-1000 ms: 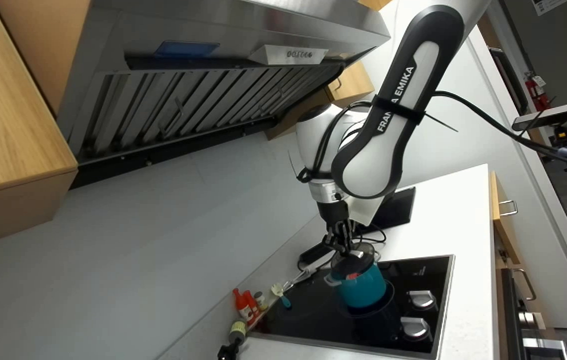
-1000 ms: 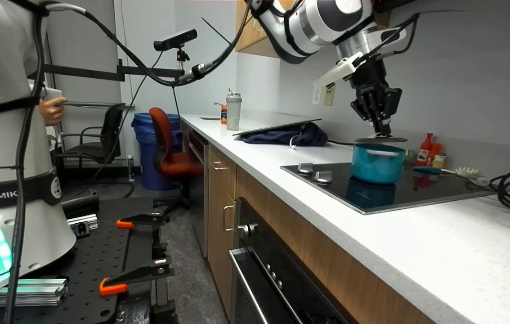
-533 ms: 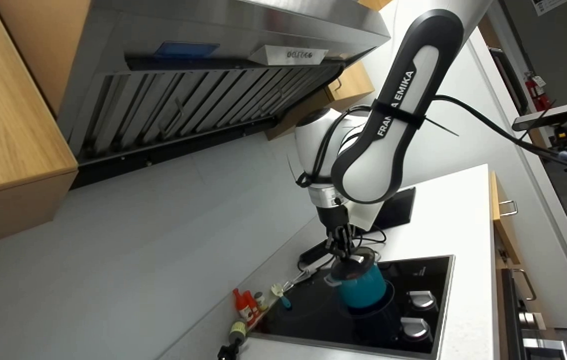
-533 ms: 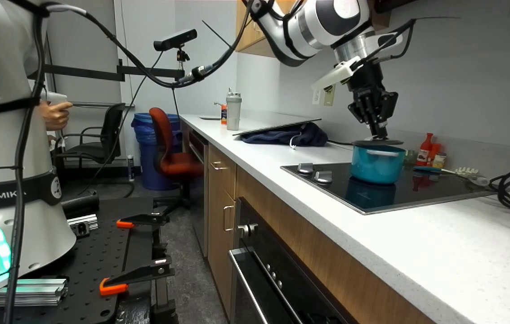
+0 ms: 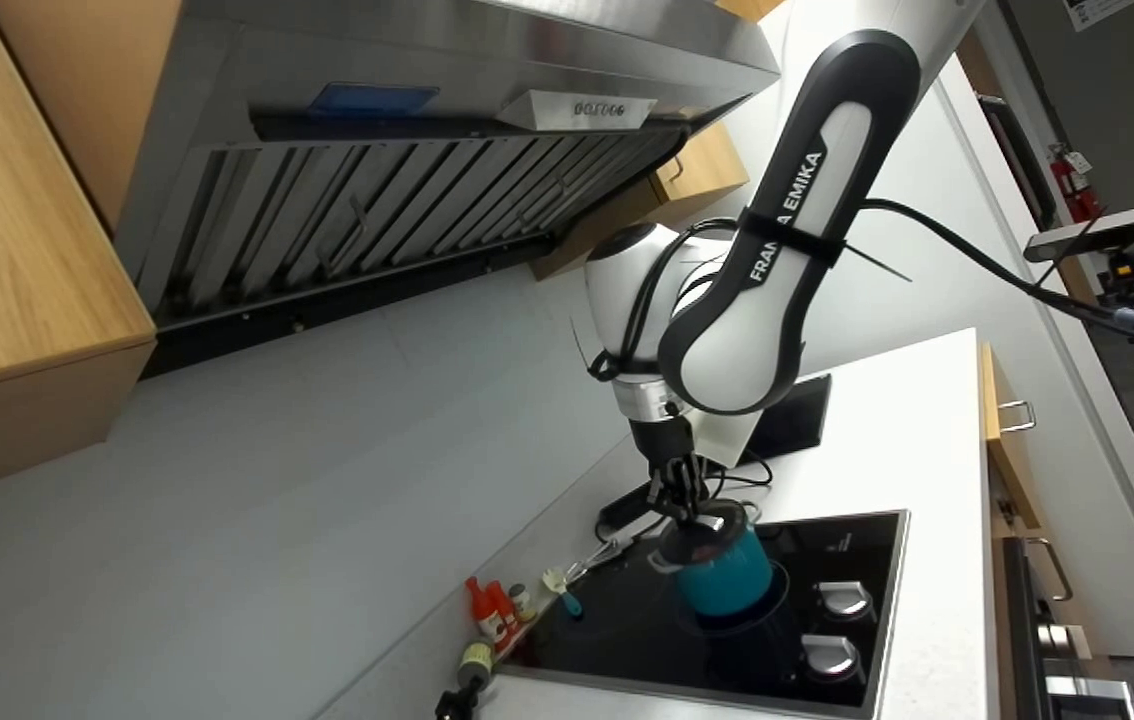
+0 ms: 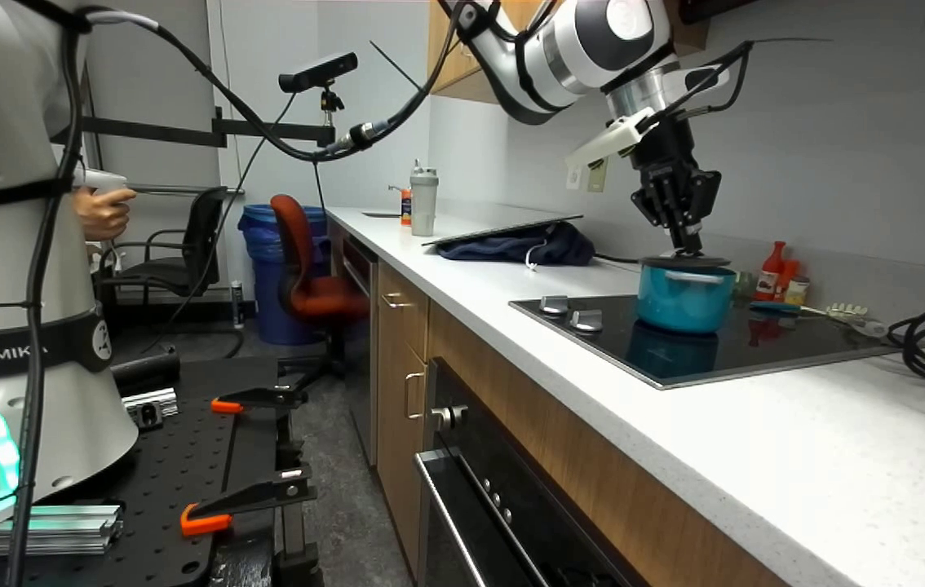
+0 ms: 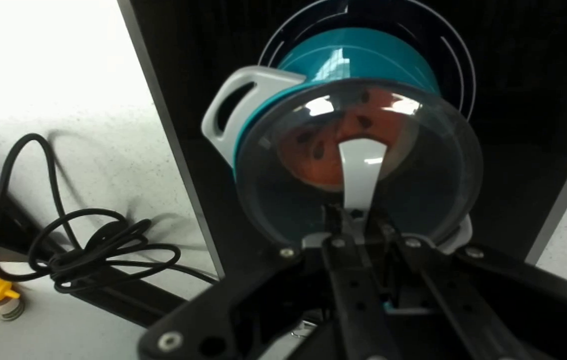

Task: Put the black lid on the blue pot

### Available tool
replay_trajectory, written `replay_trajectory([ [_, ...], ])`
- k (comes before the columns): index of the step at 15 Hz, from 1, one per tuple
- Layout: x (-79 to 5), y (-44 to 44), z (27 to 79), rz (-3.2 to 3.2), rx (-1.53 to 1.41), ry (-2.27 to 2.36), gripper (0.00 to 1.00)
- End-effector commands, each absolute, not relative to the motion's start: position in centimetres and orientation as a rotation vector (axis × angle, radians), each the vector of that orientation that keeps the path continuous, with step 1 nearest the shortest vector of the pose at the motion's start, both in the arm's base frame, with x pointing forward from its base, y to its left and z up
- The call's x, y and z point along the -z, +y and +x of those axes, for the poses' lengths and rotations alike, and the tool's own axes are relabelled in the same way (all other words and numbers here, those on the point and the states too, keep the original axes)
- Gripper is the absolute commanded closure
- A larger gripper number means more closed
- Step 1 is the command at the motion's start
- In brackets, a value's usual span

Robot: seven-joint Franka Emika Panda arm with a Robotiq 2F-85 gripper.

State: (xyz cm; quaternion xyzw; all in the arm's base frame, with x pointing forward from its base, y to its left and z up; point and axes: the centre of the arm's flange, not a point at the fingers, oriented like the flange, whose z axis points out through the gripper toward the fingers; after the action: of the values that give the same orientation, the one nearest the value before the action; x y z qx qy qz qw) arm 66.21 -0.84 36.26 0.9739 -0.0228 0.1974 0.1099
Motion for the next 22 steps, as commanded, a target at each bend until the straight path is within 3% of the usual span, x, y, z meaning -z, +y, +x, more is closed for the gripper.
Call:
replay_trajectory([
  [1,-36.6,-1.4,67.4,2.853,-0.616,-0.108,0.96],
  [3,-36.7,-1.8,67.6,2.85,-0.613,-0.116,0.96],
  [4,-36.7,-1.8,67.6,2.848,-0.614,-0.12,0.6],
  [5,-36.7,-1.8,67.6,2.848,-0.613,-0.124,0.59],
  [13,-36.7,-2.1,67.6,2.846,-0.605,-0.118,0.02],
  [22,-37.2,-2.3,65.5,2.853,-0.626,-0.111,0.0],
])
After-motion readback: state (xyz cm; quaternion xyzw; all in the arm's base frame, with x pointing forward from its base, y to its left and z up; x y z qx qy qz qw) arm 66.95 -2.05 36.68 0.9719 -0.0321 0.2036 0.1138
